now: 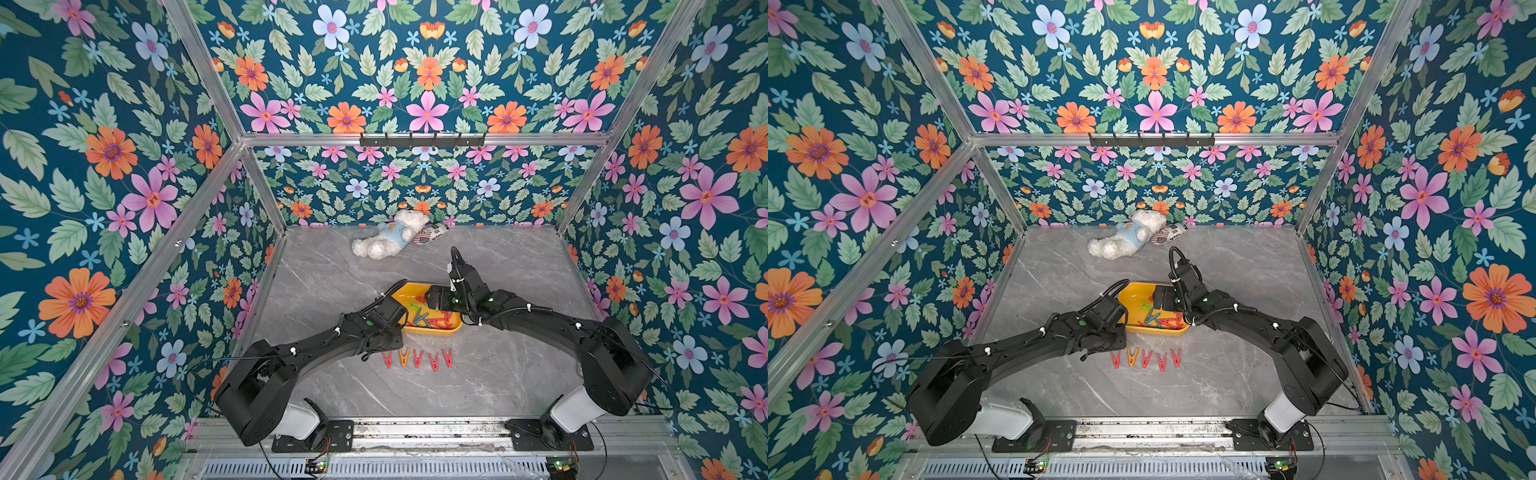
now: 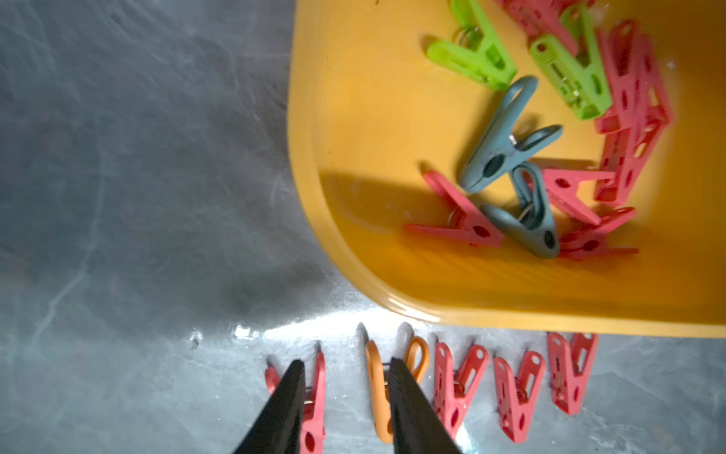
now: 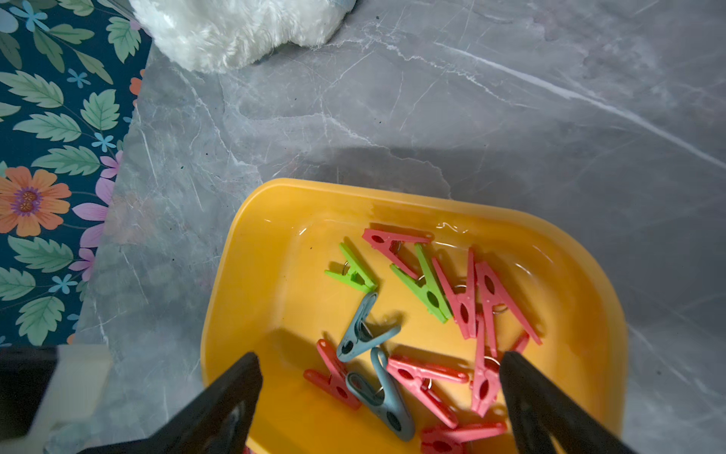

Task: Take the clothespins out of the storage box
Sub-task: Place the clothespin at the center of the board, then pick up the clothespin from the storage box.

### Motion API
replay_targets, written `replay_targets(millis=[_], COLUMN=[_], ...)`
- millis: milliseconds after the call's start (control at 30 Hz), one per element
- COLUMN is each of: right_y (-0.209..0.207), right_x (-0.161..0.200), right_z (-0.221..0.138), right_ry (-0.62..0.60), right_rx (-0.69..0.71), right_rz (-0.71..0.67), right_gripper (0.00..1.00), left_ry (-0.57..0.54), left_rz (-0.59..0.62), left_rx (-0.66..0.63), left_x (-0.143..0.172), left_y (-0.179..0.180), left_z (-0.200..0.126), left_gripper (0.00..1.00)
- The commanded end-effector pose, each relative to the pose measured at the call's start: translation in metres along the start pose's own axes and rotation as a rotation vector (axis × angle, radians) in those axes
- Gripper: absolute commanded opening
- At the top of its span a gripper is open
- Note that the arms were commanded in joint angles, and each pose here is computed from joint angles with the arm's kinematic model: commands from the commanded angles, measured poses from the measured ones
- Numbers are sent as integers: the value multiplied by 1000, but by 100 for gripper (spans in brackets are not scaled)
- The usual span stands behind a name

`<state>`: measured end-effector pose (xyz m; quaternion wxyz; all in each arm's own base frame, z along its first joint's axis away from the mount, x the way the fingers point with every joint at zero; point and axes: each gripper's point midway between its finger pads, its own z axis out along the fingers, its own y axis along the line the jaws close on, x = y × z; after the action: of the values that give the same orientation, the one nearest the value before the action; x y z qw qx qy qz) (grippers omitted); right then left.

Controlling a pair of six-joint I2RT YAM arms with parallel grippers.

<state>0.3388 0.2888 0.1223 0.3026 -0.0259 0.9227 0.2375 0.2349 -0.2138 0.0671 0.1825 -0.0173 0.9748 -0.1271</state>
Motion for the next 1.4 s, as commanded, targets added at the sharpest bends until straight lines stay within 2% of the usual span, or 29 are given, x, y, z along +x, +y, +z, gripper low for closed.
replay_targets(millis=[0,67,167,267,333,367,500,1000,1367], right_y=[0,-3,-5,-4,-7,-8,-7,-19,-24], right_x=[-1,6,8,11,15,17,21,28,33], right_z=[5,18,27,36,44,49,60,92,100], right_ry=[21,59,85,109,133,146,184,254,276], right_rx=[20,36,52,58,69,77,76,144,159], right_rz=[-52,-69,-87,-116,-132,-141,-168,-263,-297], right_gripper=[82,72,63,46,42,42,27,26,25], left_ry=[-54,-92,-149,-202,-236,-254,-306,-333,-328], left_rz=[7,-5,-29,-58,-81,-93,-126,-165,-171], left_rx=[-27,-23,-11,7,9,5,12,35,37], left_x=[-13,-24,-40,-53,-61,-64,-74,-76,-76], left_y=[5,5,4,3,4,6,10,16,18], left_z=[-11,-19,-30,-41,-47,-50,-60,-64,-62], left_gripper=[50,58,77,91,99,100,100,100,100])
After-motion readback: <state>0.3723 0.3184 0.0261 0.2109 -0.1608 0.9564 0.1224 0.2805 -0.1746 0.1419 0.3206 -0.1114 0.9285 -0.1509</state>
